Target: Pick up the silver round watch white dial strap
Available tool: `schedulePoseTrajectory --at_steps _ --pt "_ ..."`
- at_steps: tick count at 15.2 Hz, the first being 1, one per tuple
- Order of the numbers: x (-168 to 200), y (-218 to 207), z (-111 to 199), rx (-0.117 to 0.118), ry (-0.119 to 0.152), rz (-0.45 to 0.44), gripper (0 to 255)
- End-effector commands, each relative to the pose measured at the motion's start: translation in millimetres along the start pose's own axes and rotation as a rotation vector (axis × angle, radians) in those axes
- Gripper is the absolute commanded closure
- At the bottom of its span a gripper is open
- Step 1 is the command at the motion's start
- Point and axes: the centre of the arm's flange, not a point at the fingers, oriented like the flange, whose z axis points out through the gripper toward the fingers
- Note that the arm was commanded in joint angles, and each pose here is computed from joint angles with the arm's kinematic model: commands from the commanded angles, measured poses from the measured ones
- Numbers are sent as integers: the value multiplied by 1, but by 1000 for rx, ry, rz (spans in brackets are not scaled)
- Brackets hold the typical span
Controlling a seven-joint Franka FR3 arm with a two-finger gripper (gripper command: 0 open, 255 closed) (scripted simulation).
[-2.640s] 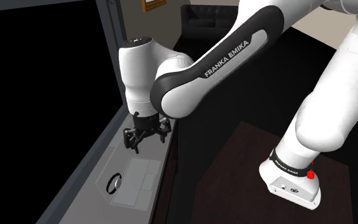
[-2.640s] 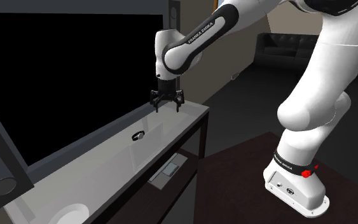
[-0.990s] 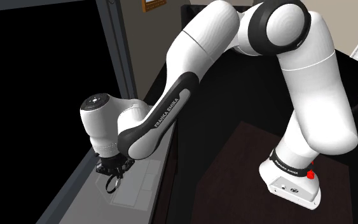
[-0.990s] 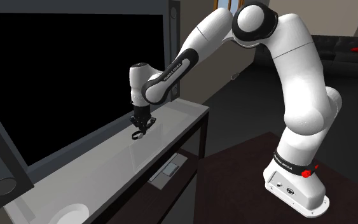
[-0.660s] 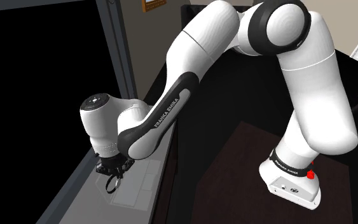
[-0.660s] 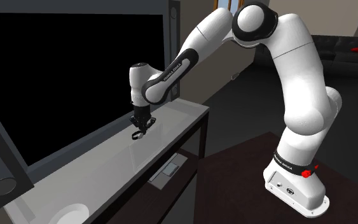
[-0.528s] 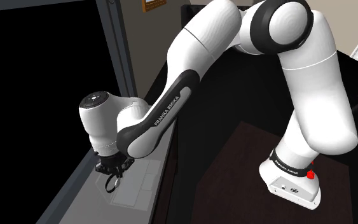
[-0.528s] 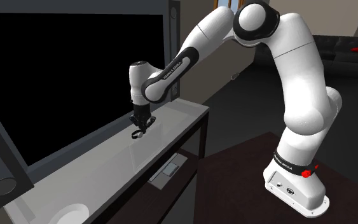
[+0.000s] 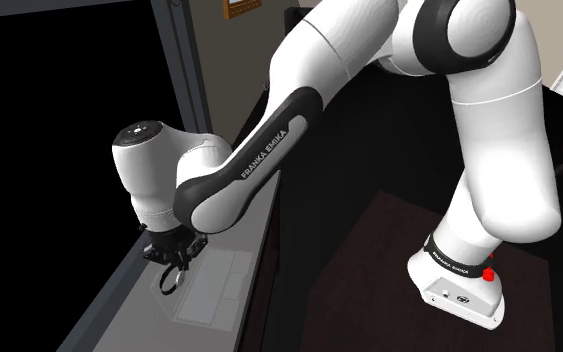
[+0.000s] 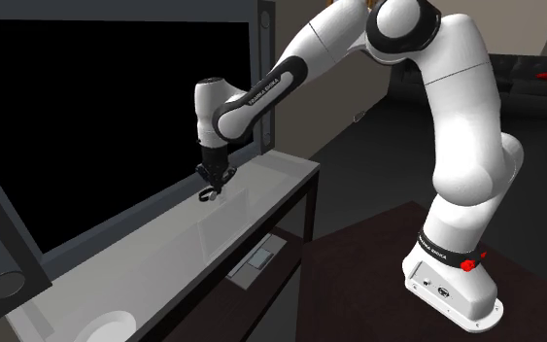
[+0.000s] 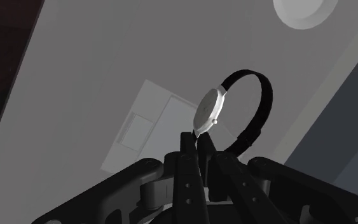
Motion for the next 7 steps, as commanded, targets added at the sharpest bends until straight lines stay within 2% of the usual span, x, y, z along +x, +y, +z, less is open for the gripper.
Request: schedulePoseTrajectory --at_steps 1,5,7 --pt "1 0 -10 0 0 0 255" --pt "1 -1 -31 0 0 0 255" --pt "1 -1 -32 0 0 0 255"
